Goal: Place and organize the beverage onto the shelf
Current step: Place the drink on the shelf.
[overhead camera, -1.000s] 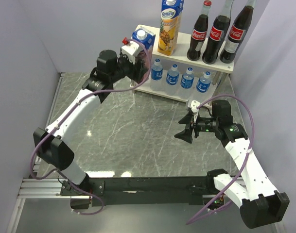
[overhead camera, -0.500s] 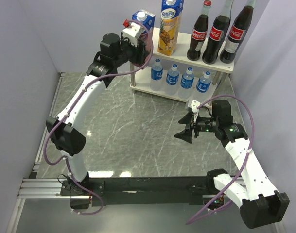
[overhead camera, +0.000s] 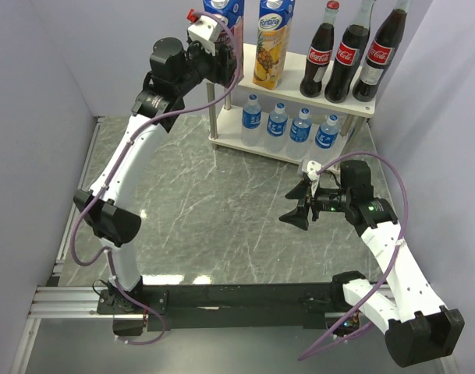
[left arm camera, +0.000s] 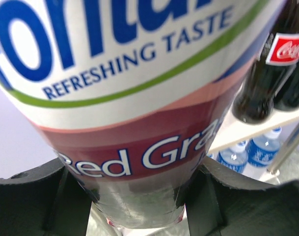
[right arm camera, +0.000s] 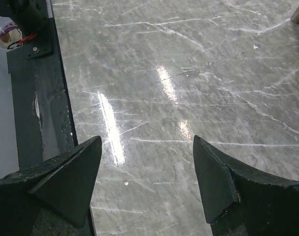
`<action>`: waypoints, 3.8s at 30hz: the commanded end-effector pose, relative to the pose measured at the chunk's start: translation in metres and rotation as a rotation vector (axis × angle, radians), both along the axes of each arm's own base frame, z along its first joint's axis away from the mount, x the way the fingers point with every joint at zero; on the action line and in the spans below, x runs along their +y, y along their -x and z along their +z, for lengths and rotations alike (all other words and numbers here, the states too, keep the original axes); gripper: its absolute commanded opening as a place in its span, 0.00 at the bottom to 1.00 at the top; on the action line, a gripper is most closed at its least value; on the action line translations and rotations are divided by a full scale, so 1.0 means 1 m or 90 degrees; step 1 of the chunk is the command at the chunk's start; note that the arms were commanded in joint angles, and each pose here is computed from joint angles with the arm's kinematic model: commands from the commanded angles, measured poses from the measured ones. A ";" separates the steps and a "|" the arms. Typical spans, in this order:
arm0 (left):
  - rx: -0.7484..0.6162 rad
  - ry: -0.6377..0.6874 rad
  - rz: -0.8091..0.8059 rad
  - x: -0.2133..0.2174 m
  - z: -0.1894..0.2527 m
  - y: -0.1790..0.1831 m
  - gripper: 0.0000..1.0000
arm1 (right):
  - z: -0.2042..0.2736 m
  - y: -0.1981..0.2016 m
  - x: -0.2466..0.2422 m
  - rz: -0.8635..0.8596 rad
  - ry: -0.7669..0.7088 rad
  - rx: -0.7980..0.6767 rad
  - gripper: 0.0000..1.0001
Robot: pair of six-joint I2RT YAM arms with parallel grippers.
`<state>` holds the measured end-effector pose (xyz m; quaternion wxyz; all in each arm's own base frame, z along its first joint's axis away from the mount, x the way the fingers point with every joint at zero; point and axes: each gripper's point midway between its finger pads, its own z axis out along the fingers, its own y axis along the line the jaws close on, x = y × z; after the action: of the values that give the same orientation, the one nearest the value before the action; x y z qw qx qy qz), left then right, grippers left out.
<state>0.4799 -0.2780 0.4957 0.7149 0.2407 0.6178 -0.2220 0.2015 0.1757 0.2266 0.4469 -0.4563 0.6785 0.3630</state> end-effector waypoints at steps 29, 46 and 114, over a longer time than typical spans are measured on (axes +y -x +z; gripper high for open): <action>-0.254 0.224 0.046 0.044 0.129 -0.019 0.52 | -0.002 -0.007 0.001 -0.005 -0.008 -0.001 0.82; -0.235 0.160 0.069 0.012 0.093 -0.042 0.57 | -0.004 -0.007 0.001 -0.004 -0.006 0.004 0.82; -0.175 0.133 0.097 -0.008 0.046 -0.072 0.88 | -0.004 -0.008 0.000 -0.006 -0.003 -0.001 0.82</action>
<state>0.5682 -0.2895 0.4940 0.7921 0.1620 0.5591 -0.1837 0.2049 0.1761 0.2184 0.4369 -0.4492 0.6870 0.3678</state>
